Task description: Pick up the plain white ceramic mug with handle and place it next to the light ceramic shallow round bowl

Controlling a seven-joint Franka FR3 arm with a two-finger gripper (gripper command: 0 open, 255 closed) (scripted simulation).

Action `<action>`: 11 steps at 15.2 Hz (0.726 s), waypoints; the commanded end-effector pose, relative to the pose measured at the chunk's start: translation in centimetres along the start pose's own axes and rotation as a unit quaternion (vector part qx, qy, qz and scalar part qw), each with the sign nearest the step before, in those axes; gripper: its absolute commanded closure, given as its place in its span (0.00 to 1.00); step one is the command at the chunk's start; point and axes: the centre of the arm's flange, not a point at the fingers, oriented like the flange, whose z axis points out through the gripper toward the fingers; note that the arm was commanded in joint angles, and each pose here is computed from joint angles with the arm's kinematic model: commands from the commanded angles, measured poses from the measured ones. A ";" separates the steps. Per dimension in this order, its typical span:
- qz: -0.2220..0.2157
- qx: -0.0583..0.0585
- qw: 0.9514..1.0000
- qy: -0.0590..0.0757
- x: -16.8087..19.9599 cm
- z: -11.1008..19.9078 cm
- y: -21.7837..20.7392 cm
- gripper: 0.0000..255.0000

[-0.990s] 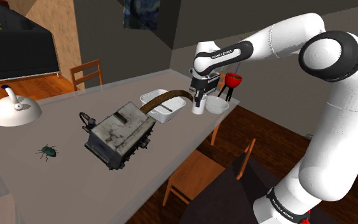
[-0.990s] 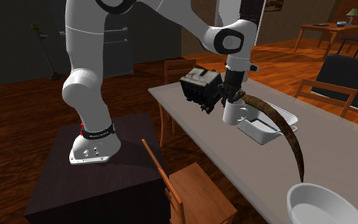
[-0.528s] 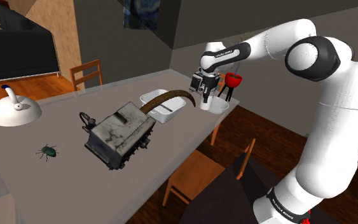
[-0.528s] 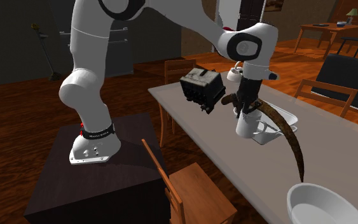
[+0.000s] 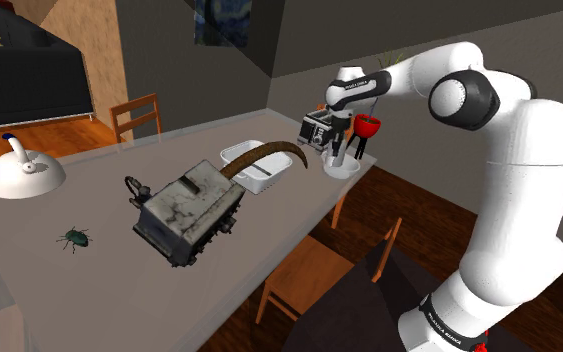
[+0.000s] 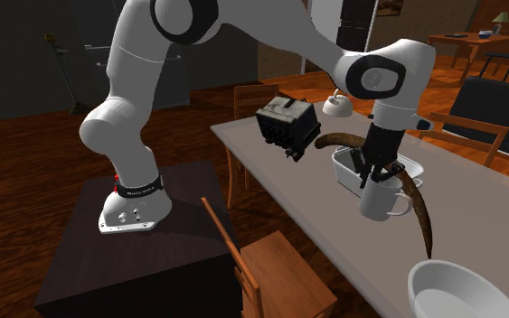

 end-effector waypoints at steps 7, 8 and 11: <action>-0.001 0.000 1.000 0.000 0.9 4.1 0.3 1.00; -0.001 0.000 1.000 0.000 0.9 4.6 0.3 1.00; -0.001 0.000 1.000 0.000 1.2 6.2 0.3 1.00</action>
